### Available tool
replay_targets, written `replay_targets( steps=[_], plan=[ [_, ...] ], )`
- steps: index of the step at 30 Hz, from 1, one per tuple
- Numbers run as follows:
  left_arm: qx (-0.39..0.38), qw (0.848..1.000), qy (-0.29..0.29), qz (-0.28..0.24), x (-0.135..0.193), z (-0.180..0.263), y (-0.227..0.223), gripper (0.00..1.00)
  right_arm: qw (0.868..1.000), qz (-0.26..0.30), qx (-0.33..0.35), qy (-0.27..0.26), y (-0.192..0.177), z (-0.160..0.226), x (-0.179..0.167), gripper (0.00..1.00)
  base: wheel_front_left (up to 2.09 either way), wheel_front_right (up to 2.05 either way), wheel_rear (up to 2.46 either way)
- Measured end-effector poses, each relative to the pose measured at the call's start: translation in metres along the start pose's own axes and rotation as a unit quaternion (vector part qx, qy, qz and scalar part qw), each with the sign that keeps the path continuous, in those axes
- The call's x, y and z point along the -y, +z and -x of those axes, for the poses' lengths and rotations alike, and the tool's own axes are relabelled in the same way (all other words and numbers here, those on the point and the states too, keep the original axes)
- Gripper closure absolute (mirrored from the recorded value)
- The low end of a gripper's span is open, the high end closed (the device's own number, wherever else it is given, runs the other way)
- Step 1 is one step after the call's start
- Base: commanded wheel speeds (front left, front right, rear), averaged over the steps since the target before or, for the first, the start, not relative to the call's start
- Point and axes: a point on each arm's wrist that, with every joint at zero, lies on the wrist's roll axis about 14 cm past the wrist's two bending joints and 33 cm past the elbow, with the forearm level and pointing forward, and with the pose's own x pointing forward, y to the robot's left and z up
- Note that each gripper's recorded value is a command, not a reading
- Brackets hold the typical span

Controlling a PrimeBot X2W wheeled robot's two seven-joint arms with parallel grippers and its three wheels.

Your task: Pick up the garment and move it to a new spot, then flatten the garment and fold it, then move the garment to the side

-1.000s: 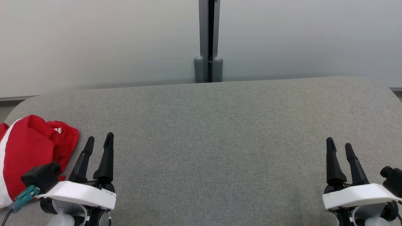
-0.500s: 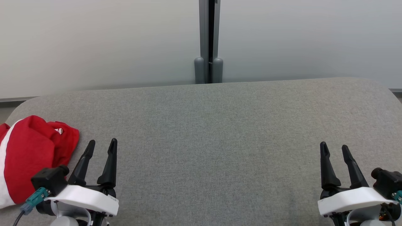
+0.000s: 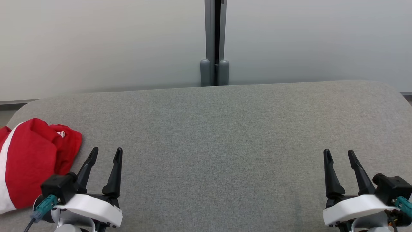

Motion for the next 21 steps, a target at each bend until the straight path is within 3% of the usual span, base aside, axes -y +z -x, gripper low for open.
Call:
replay_targets(
  steps=[21],
  plan=[
    [-0.011, 0.997, -0.015, -0.072, 0.0005, 0.0044, -0.0096, 0.0, 0.998, 0.059, -0.004, 0.017, -0.0056, -0.0002, -0.0078, 0.0, 0.0, 0.0, 0.0]
  ],
)
